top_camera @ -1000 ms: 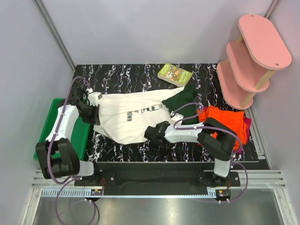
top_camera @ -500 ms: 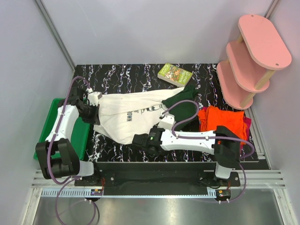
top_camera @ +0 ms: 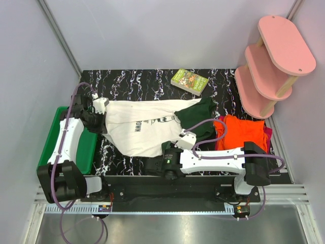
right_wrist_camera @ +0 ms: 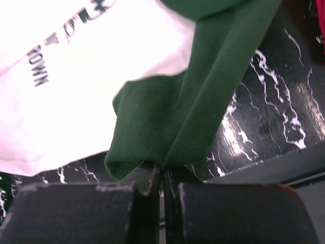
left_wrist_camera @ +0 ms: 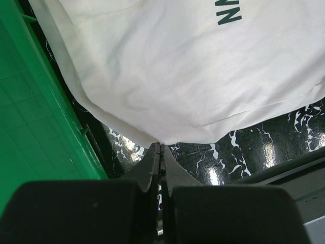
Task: Fold and stack the t-shirts
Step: Fold the tshirt
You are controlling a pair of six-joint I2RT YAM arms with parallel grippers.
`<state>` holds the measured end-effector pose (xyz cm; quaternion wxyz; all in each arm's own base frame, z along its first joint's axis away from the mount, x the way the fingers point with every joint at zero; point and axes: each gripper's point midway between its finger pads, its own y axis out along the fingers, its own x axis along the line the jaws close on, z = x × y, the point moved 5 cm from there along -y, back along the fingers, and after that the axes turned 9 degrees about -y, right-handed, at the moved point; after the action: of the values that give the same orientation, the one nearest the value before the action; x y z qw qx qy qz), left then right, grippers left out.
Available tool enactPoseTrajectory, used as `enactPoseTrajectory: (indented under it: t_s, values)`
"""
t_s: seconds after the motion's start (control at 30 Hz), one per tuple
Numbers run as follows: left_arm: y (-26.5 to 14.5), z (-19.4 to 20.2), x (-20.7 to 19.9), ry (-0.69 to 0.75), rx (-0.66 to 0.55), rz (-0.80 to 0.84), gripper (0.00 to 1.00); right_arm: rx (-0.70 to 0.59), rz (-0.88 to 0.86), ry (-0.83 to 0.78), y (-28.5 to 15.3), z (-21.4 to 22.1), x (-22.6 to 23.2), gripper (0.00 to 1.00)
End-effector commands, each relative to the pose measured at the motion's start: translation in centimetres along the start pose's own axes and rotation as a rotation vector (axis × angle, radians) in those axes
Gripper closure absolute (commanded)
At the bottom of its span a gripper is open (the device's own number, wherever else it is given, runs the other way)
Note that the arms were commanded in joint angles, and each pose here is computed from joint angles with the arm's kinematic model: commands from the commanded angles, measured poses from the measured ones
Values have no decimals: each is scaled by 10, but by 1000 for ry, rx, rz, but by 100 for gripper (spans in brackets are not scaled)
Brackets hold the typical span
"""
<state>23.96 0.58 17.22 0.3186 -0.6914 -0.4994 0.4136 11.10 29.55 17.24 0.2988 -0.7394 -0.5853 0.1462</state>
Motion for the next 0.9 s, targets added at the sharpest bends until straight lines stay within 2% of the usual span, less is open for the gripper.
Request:
enactPoseTrajectory:
  t_s: [0.0,0.2,0.27,0.47,0.63,0.87]
  values:
    - [-14,-8,-7,29,-79,4,100,-163,88,-226,-10,-40,-27,100]
    - [-22,-7,-11,30,-100,1,100,-275,14,-322,-23,-67,13,100]
    - [-25,-7,-11,38,-108,-6,100,-295,-3,-316,-29,-80,12,100]
    - [-29,-1,-13,47,-122,-16,100,-300,-9,-296,-35,-110,-20,100]
    - [-28,4,-14,33,-117,-10,100,-287,27,-334,-30,-121,-43,100]
    - [-27,6,-14,13,-114,-15,100,-244,52,-296,-28,-138,-76,100]
